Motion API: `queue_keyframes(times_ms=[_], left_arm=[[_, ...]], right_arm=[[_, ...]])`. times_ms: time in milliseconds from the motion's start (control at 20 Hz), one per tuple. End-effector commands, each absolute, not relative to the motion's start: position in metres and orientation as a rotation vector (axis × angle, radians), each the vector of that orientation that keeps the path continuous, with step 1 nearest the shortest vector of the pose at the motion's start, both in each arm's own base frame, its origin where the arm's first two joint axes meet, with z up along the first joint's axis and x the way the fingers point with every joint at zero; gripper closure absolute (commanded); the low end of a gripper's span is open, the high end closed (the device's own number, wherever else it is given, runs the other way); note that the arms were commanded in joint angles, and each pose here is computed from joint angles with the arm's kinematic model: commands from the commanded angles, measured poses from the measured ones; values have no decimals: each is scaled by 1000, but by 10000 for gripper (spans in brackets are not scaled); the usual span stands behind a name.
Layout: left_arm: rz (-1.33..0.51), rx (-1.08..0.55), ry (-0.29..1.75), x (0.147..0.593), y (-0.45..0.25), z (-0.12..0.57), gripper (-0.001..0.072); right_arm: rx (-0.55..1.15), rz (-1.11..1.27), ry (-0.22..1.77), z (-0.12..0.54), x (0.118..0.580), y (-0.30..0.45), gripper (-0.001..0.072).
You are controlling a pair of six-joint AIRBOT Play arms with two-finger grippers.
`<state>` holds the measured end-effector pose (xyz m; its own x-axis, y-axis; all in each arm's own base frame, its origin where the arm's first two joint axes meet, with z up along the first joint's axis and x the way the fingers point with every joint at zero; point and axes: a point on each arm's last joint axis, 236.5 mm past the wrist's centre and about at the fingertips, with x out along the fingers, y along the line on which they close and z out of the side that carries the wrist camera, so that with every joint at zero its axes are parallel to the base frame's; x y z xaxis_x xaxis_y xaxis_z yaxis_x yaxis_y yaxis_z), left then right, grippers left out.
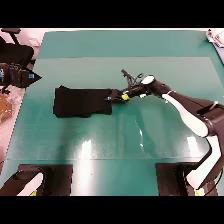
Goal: Fold the shirts.
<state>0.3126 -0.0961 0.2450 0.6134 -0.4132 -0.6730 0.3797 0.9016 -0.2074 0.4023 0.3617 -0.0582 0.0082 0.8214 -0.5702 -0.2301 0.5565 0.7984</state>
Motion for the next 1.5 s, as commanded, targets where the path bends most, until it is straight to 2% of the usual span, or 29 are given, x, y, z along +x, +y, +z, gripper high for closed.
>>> queue_keyframes(times_ms=[0,100,150,200,250,400,550,750,950,1100,1300,1450], left_arm=[[-469,-45,800,307,-98,244,682],[-473,-47,804,306,-99,244,682],[-473,-46,803,306,-99,244,682],[-473,-47,804,306,-99,244,682],[-473,-46,804,306,-99,244,682],[-472,-47,801,306,-99,245,682],[-463,-70,807,306,-99,244,682],[-468,-78,831,302,-100,241,682],[-461,-118,885,293,-101,235,682],[-449,-158,911,290,-102,234,682],[-474,-223,929,284,-113,236,682],[-502,-277,932,282,-122,241,682]], right_arm=[[554,958,1306,-59,403,397,24],[561,974,1308,-56,406,412,62],[571,977,1312,-53,408,417,203],[572,989,1304,-48,411,422,568],[570,1002,1286,-39,413,426,686],[567,1047,1187,11,426,433,688],[641,1045,1060,90,455,426,688],[778,958,841,193,514,369,688],[939,707,629,247,579,229,688],[980,529,510,264,600,102,688],[1020,310,433,264,584,-70,688],[1041,171,427,249,545,-173,688]])
